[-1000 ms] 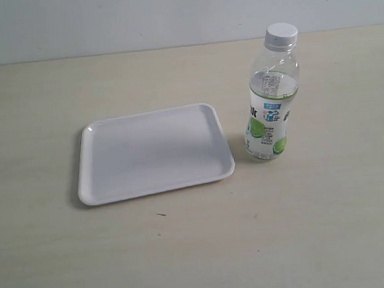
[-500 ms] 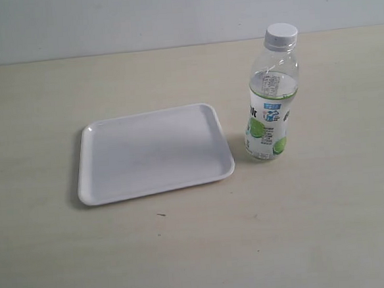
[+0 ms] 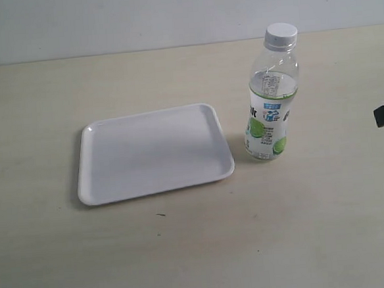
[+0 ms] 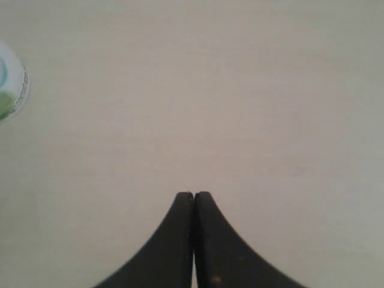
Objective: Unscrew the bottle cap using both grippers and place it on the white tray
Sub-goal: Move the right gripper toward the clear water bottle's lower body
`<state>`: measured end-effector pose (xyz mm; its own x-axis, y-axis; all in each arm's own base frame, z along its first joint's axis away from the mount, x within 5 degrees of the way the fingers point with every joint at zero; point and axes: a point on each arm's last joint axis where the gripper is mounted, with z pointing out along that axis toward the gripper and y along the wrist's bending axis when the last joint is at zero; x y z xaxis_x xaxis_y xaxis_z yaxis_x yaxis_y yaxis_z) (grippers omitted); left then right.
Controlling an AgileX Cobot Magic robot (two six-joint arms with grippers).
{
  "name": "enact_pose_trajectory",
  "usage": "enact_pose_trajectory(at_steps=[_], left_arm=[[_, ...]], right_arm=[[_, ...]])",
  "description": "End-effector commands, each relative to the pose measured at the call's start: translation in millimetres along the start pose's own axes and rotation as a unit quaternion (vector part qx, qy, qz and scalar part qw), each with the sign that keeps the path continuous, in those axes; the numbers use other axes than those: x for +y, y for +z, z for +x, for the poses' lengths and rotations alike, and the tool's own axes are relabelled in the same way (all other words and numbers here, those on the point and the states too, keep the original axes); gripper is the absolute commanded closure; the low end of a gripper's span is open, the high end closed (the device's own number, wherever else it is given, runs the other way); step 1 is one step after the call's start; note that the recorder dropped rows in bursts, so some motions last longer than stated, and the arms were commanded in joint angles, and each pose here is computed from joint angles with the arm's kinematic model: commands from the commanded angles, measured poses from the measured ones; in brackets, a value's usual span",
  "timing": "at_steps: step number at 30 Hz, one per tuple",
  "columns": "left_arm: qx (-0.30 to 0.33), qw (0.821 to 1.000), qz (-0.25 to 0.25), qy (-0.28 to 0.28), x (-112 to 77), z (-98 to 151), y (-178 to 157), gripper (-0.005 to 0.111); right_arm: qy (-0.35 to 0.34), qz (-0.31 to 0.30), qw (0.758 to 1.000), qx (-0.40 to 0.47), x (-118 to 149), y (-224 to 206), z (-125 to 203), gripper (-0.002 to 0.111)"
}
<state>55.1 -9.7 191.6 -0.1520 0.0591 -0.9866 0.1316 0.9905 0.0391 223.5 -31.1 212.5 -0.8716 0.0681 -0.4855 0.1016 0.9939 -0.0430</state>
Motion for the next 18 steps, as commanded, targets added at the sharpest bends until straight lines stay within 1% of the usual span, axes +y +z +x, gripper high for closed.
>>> enact_pose_trajectory(at_steps=[1,4,6,7,9,11,13,16,18], left_arm=[[-0.003,1.0,-0.001,-0.001,0.0,0,0,0.107],[-0.003,1.0,-0.001,-0.001,0.0,0,0,0.107],[-0.003,1.0,-0.001,-0.001,0.0,0,0,0.107],[-0.003,1.0,-0.001,-0.001,0.0,0,0,0.107],[-0.003,1.0,-0.001,-0.001,0.0,0,0,0.107],[-0.003,1.0,-0.001,-0.001,0.0,0,0,0.107],[-0.003,1.0,-0.001,0.0,0.1,0,0,0.107],[-0.003,1.0,-0.001,0.0,0.1,0,0,0.107],[-0.003,1.0,-0.001,0.0,0.1,0,0,0.107]], right_arm=[[0.035,-0.013,0.996,-0.087,3,11,13,0.108],[0.077,-0.017,0.981,-0.18,4,7,31,0.108],[0.101,-0.015,0.97,-0.222,3,6,45,0.108],[0.118,-0.017,0.965,-0.232,2,6,49,0.108],[0.141,-0.022,0.964,-0.226,3,6,54,0.108],[0.133,-0.024,0.968,-0.213,4,9,55,0.108],[0.079,-0.029,0.973,-0.215,9,10,54,0.103],[-0.022,-0.053,0.974,-0.217,25,10,54,0.085],[-0.077,-0.07,0.971,-0.214,36,12,55,0.072]])
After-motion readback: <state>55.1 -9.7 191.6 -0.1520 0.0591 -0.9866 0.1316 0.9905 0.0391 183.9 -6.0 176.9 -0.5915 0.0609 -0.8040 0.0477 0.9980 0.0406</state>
